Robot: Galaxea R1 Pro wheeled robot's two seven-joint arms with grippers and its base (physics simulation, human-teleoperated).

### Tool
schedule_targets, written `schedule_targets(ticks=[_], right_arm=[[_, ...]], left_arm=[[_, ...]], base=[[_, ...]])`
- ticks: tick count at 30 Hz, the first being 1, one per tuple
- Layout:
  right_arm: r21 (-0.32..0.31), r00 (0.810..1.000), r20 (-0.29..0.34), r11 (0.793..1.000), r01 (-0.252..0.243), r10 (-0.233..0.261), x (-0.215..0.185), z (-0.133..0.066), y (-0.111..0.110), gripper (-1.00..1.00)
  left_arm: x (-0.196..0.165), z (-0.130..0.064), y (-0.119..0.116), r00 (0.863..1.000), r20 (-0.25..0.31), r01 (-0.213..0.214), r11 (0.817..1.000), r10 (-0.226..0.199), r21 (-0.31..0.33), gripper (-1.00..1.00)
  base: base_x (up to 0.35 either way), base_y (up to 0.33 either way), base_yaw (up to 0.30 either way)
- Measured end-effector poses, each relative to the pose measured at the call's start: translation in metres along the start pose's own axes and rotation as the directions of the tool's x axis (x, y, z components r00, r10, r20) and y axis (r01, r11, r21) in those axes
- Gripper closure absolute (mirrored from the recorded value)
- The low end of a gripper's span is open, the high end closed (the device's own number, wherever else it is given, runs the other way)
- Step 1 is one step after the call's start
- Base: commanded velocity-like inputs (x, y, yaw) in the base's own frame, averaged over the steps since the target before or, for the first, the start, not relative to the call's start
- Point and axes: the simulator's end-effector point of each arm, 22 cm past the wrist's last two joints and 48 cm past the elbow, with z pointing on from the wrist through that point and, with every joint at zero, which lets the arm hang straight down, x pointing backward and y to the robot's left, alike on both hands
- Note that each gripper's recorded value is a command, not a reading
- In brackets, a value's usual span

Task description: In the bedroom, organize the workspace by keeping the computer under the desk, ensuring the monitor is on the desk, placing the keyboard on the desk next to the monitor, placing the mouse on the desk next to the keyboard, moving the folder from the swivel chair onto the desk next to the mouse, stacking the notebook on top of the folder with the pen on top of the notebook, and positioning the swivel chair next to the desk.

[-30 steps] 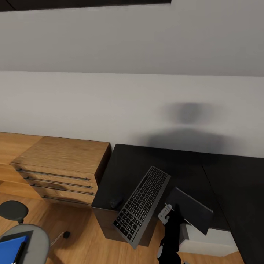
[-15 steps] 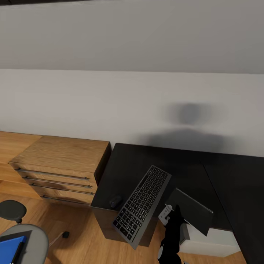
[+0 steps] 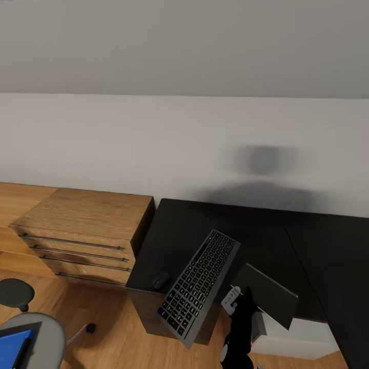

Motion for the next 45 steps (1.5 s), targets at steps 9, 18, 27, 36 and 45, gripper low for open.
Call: schedule_targets(ticks=[9,18,27,36,45], right_arm=[[0.002,1.0,0.005,1.0,0.003,-0.003,0.0,0.0,0.0,1.0],[-0.006,0.999,0.039,1.0,0.002,-0.002,0.0,0.0,0.007,1.0],[0.008,0.995,0.095,0.999,0.033,-0.034,-0.006,-0.002,0.01,1.0],[0.016,0.993,0.107,0.999,0.045,-0.047,-0.005,-0.001,0.01,1.0],[0.022,0.992,0.118,0.999,0.045,-0.047,-0.002,0.002,0.007,1.0]], left_arm=[[0.0,0.0,0.0,1.0,0.0,0.0,1.0,0.0,0.001,-1.0],[0.0,0.0,-0.002,1.0,0.0,-0.001,1.0,0.001,0.007,-1.0],[0.0,0.0,-0.002,1.0,0.0,-0.001,1.0,0.001,0.01,-1.0],[0.0,0.0,-0.002,1.0,0.0,0.0,1.0,0.0,0.01,-1.0],[0.0,0.0,-0.002,1.0,0.0,0.0,1.0,0.0,0.01,-1.0]], base=[[0.0,0.0,0.0],[0.0,0.0,0.0],[0.0,0.0,0.0],[-0.081,0.0,0.0],[-0.29,0.0,0.0]])
